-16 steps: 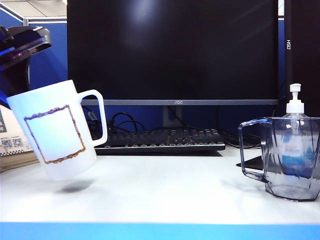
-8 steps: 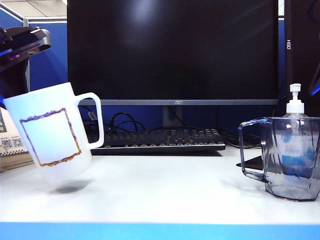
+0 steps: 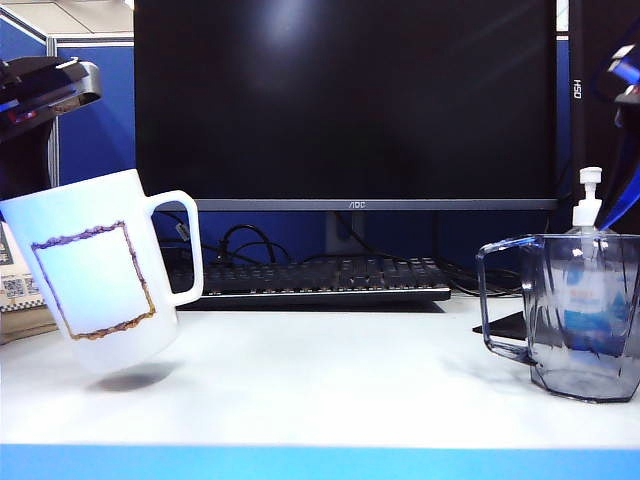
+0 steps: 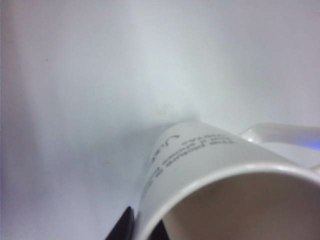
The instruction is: Swap the positions of the transparent plastic cup and the white ceramic cup.
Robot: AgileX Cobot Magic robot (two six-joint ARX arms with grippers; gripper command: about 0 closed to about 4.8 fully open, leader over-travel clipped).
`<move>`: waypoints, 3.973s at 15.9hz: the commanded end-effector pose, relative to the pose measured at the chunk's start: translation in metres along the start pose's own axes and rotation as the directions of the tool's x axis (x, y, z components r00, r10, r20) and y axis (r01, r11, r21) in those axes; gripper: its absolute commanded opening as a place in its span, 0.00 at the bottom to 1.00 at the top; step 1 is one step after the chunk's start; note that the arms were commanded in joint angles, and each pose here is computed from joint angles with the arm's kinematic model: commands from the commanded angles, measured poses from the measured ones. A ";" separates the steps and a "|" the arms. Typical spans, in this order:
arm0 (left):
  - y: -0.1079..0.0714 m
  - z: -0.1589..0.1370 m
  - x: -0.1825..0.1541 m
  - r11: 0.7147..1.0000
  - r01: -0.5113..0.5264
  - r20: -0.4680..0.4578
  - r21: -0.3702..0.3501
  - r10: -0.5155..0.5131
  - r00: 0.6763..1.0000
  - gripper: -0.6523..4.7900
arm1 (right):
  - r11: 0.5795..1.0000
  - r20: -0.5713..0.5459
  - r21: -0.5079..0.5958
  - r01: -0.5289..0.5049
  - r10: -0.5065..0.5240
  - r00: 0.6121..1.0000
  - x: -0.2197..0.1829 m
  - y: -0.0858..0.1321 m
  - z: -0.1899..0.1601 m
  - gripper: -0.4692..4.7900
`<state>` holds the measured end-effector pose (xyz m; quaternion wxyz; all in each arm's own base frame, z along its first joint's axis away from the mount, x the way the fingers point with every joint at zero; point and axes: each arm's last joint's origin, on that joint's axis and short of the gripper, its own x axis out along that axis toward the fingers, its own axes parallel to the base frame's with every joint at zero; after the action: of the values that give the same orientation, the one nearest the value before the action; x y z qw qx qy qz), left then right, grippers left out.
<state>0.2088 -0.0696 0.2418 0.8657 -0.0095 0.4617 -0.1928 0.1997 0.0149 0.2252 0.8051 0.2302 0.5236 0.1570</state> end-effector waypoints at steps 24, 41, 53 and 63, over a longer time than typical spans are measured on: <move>-0.048 0.015 0.000 0.942 0.320 0.094 0.103 -0.330 0.939 0.11 | 0.999 -0.008 -0.044 -0.003 0.003 1.000 0.013 0.000 0.030 0.08; -0.187 0.103 0.074 0.813 0.440 -0.106 0.381 -0.435 0.894 0.11 | 0.957 0.358 -0.291 0.009 0.101 0.928 -0.117 0.090 0.091 0.08; -0.218 0.128 0.088 0.757 0.437 -0.218 0.486 -0.379 0.899 0.11 | 0.950 0.340 -0.312 0.011 0.101 0.935 -0.117 0.089 0.088 0.08; -0.241 0.124 0.109 0.701 0.427 -0.286 0.571 -0.318 0.904 0.11 | 0.941 0.364 -0.338 0.028 0.104 0.925 -0.118 0.090 0.091 0.08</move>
<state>0.2844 -0.3466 0.2683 0.7165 0.2004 0.4497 -0.4941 0.2338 0.0134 0.3912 0.9089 0.1278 0.3388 0.2069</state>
